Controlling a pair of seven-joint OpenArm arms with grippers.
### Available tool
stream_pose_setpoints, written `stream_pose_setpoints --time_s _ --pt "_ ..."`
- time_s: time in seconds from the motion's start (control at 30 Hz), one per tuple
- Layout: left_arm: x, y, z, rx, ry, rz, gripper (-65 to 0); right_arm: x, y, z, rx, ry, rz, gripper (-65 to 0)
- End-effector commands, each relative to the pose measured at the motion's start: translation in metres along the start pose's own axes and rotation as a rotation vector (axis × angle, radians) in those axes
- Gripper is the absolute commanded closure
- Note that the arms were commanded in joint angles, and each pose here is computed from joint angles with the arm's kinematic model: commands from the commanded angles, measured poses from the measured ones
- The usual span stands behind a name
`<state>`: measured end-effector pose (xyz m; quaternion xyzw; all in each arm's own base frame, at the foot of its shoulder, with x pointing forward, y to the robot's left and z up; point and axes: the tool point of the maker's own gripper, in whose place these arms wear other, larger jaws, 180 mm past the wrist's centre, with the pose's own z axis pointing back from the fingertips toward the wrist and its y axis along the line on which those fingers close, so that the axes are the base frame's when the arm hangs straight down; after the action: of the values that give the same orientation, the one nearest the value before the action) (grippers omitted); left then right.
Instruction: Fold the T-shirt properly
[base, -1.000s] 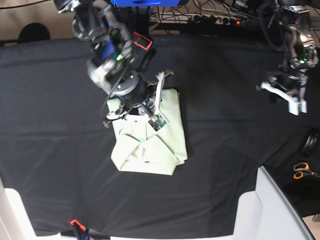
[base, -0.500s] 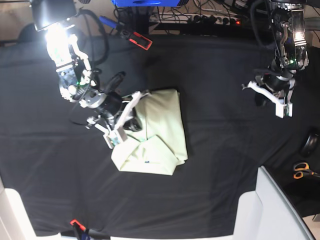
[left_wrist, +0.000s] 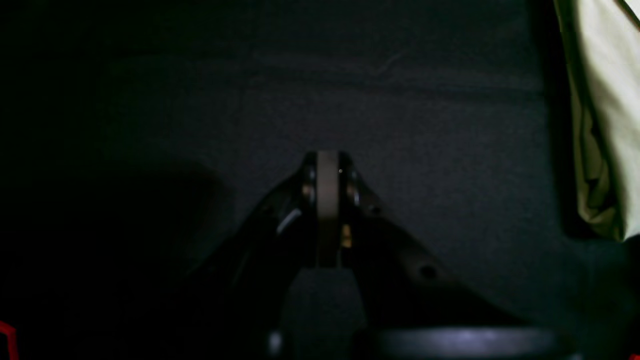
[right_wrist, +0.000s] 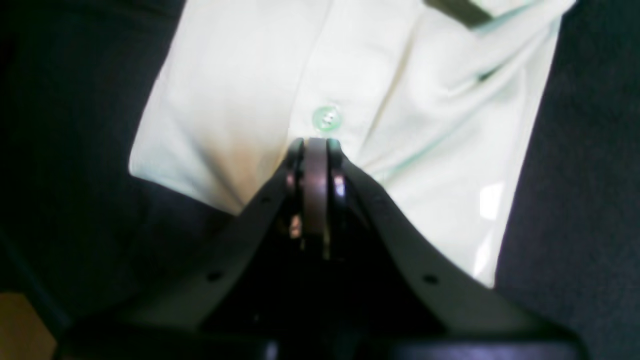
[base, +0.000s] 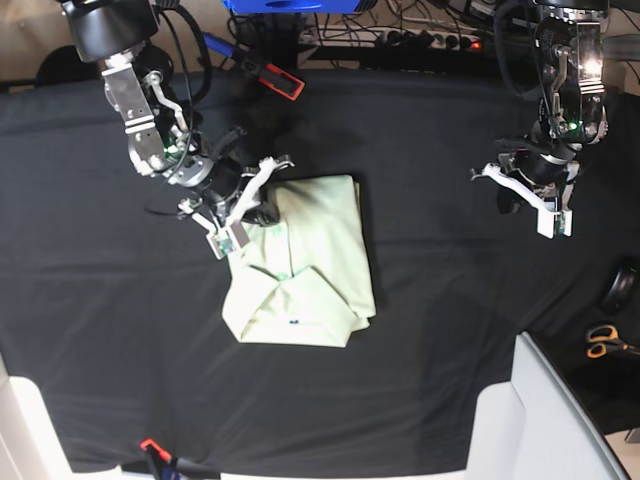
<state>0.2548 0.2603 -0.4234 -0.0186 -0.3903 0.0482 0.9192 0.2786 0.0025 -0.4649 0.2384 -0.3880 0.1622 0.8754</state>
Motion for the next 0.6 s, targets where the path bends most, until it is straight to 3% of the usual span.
stream_pose_setpoints --time_s 0.0,0.13,0.23,0.43,0.57 --pt "0.013 0.002 0.003 -0.003 -0.038 -0.021 0.0 0.022 0.007 0.002 0.024 -0.064 0.015 -0.7" --pt "0.015 -0.015 0.004 -0.043 -0.044 -0.052 0.0 0.049 0.021 0.028 0.036 -0.091 0.093 -0.7" --pt "0.007 -0.029 0.009 -0.063 -0.031 -0.111 0.0 0.057 0.019 0.051 -0.007 -0.108 0.118 -0.7" --pt "-0.065 -0.086 0.033 -0.137 -0.010 -0.530 0.0 0.019 -0.005 0.102 -0.135 -0.041 0.128 -0.7" --pt "-0.123 -0.081 0.066 -0.128 0.092 -0.627 0.0 -0.022 -0.004 0.140 -0.213 0.043 0.079 -0.7"
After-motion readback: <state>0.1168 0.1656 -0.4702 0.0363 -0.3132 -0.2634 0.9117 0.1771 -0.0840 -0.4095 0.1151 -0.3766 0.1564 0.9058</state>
